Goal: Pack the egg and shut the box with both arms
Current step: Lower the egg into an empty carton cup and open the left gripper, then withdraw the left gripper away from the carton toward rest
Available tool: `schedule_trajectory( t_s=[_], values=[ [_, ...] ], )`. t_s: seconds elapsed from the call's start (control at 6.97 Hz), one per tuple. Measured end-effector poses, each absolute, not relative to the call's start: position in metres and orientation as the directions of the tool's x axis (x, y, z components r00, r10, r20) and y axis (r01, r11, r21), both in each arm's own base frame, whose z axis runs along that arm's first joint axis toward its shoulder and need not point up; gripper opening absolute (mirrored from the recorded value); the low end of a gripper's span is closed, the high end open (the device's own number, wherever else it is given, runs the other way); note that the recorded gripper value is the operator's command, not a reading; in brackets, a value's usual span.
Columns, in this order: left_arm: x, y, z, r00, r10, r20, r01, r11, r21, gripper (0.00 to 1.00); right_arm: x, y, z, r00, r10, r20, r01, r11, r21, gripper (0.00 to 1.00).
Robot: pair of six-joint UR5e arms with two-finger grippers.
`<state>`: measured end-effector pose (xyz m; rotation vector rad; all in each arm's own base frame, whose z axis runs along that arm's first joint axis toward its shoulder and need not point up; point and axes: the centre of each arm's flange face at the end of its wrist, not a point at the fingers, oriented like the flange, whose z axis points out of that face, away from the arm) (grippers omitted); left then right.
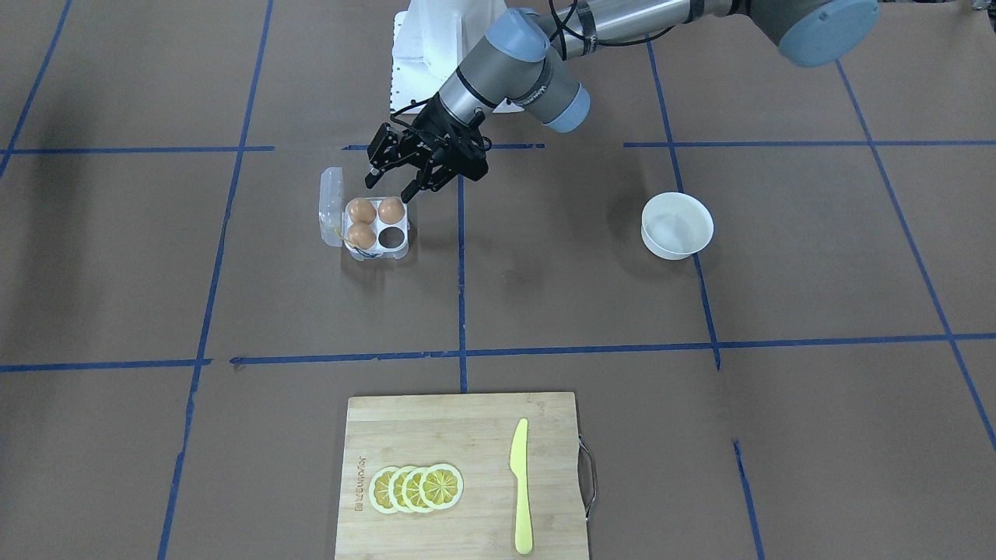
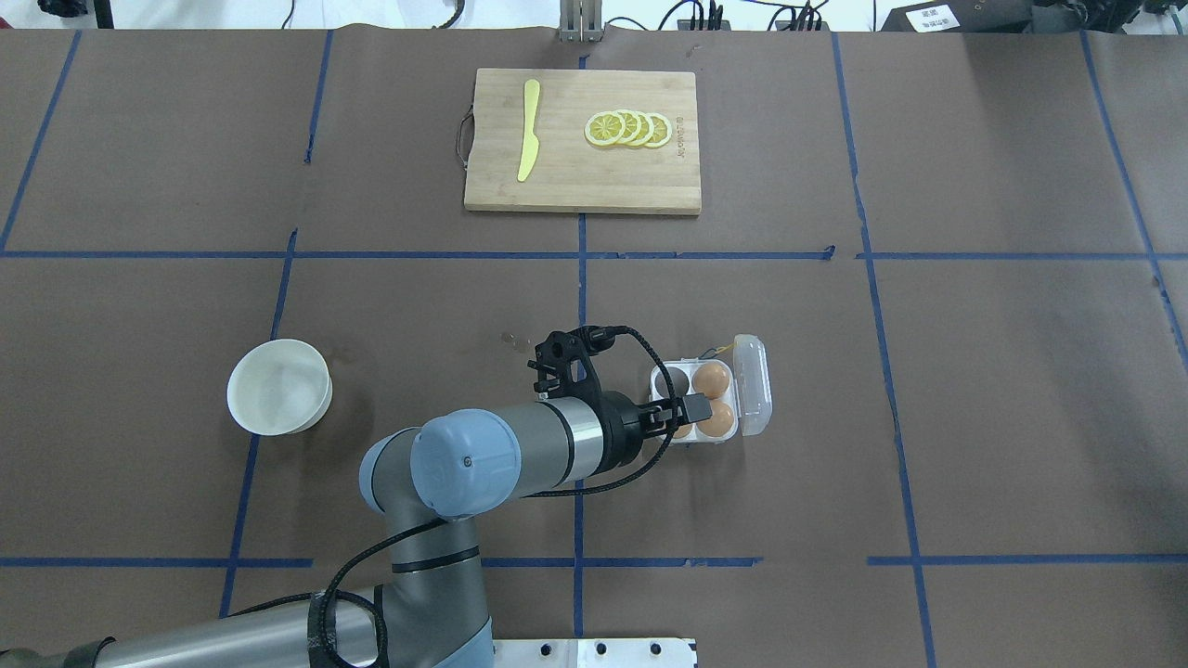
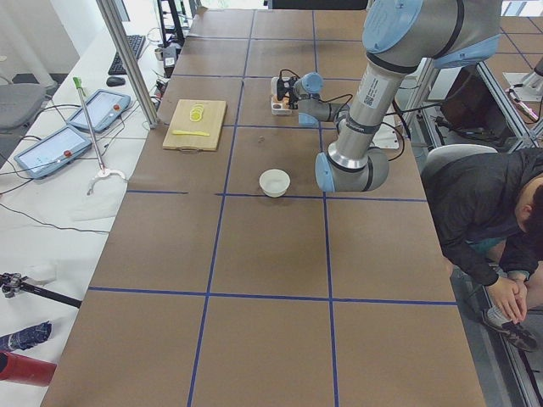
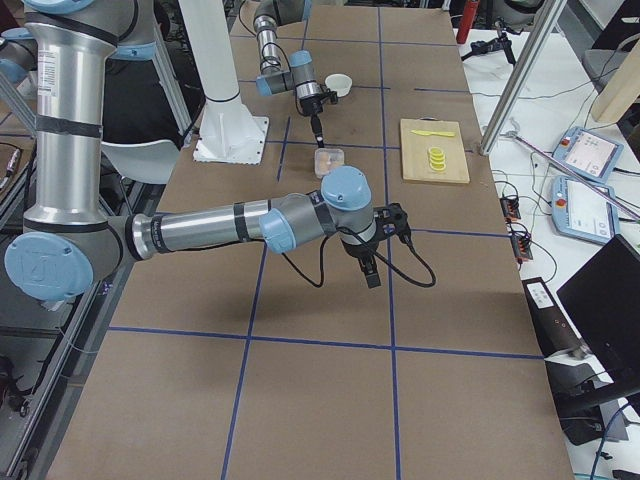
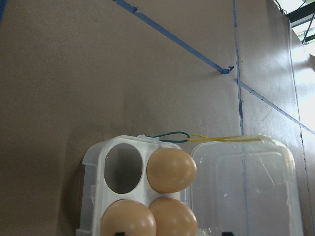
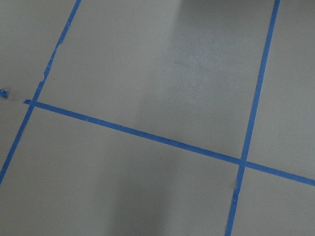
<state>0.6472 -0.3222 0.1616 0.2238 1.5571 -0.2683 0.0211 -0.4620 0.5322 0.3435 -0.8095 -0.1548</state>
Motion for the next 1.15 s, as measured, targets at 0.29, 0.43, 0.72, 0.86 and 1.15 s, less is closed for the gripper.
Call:
schedule_trajectory(
  t_s=[0.29,0.43,0.72,0.86,1.15],
  values=[
    [0.637,-0.321,0.16,0.0,-0.012,-1.0,0.305,0.952,-0.011,1.0,0.021,-0.461,0.532,0.682,-0.262,0.682,0.003,0.935,0.356,1.0],
    [0.623,-0.321,0.158,0.024,0.013,-1.0,0.291,0.957,0.019,1.0,0.021,-0.461,0.532,0.682,-0.261,0.683,0.002,0.935,0.355,1.0],
    [0.571,-0.339,0.168,0.138,0.075,-0.988,0.219,0.97,0.104,1.0,0.021,-0.461,0.532,0.682,-0.259,0.684,0.0,0.935,0.354,1.0],
    [0.535,-0.363,0.184,0.214,0.131,-0.968,0.183,0.968,0.171,1.0,0.021,-0.461,0.531,0.682,-0.258,0.684,0.0,0.936,0.353,1.0],
    [0.455,-0.428,0.235,0.373,0.275,-0.886,0.122,0.932,0.34,1.0,0.02,-0.461,0.529,0.676,-0.244,0.695,-0.012,0.94,0.342,1.0]
  ],
)
